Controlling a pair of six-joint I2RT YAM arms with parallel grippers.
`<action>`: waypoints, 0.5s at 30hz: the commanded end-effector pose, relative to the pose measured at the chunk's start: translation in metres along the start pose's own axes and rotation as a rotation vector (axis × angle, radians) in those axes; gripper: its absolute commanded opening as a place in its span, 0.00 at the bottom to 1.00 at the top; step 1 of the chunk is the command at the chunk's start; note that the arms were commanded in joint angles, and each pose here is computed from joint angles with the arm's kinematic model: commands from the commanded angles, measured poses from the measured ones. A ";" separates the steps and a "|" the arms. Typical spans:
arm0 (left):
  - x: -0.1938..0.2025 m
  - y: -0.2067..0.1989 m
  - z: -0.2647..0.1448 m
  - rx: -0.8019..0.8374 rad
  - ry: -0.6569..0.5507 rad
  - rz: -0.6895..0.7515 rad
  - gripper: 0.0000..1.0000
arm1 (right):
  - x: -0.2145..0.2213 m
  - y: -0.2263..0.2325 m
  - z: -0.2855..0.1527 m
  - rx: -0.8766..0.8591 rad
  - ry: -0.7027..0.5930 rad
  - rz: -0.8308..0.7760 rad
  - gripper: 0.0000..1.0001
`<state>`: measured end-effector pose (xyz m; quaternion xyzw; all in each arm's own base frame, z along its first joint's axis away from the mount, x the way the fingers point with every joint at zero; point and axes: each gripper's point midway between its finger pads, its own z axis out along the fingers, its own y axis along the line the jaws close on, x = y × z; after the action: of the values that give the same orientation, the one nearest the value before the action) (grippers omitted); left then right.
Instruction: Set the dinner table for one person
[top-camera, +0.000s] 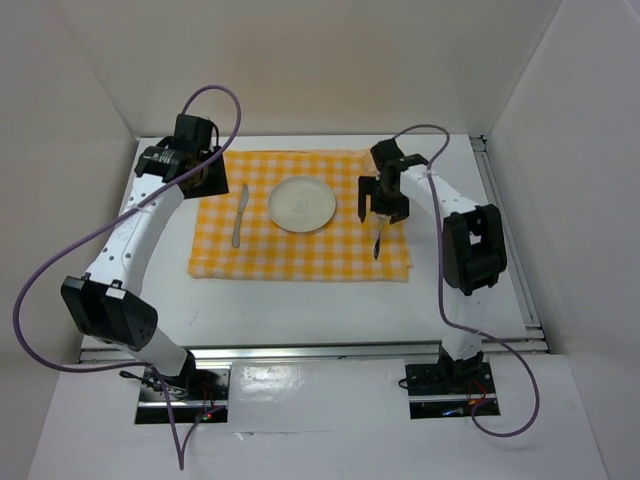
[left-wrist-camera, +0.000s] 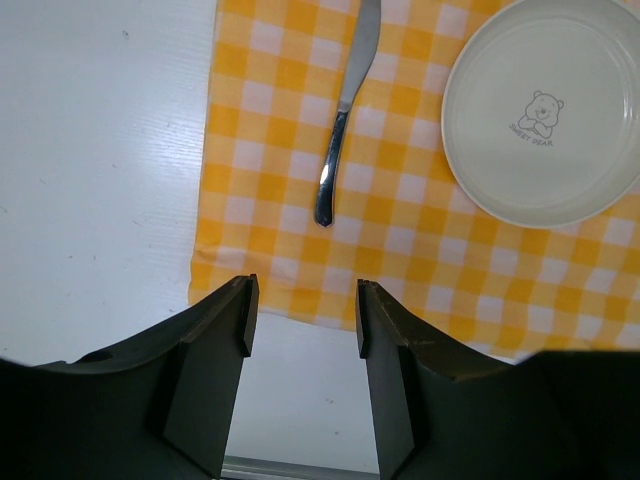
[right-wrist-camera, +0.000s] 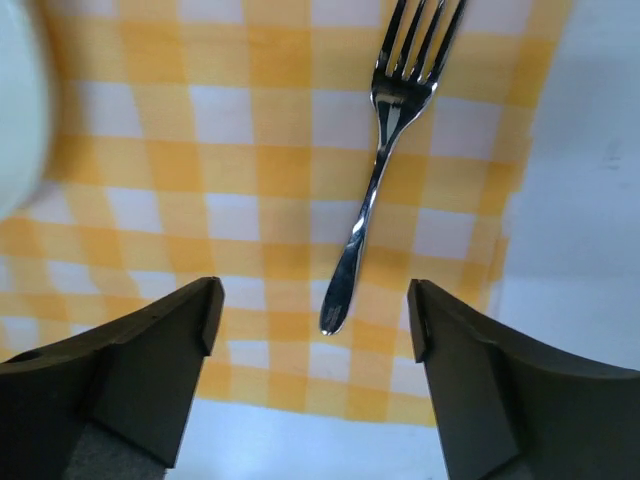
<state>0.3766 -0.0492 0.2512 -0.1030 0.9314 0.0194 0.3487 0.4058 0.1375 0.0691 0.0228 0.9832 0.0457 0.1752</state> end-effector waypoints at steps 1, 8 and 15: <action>-0.017 0.005 -0.024 0.009 -0.073 -0.003 0.60 | -0.056 0.006 -0.099 -0.019 -0.252 0.014 0.92; -0.020 0.001 -0.030 0.035 -0.085 -0.016 0.60 | -0.066 -0.035 -0.190 0.047 -0.458 0.188 1.00; -0.022 -0.007 -0.037 0.086 -0.088 -0.028 0.60 | -0.034 -0.084 -0.209 0.073 -0.484 0.313 1.00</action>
<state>0.3723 -0.0522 0.2649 -0.1028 0.9270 0.0046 0.3606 0.3782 0.0478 0.2988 0.1653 0.8827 0.0486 0.4373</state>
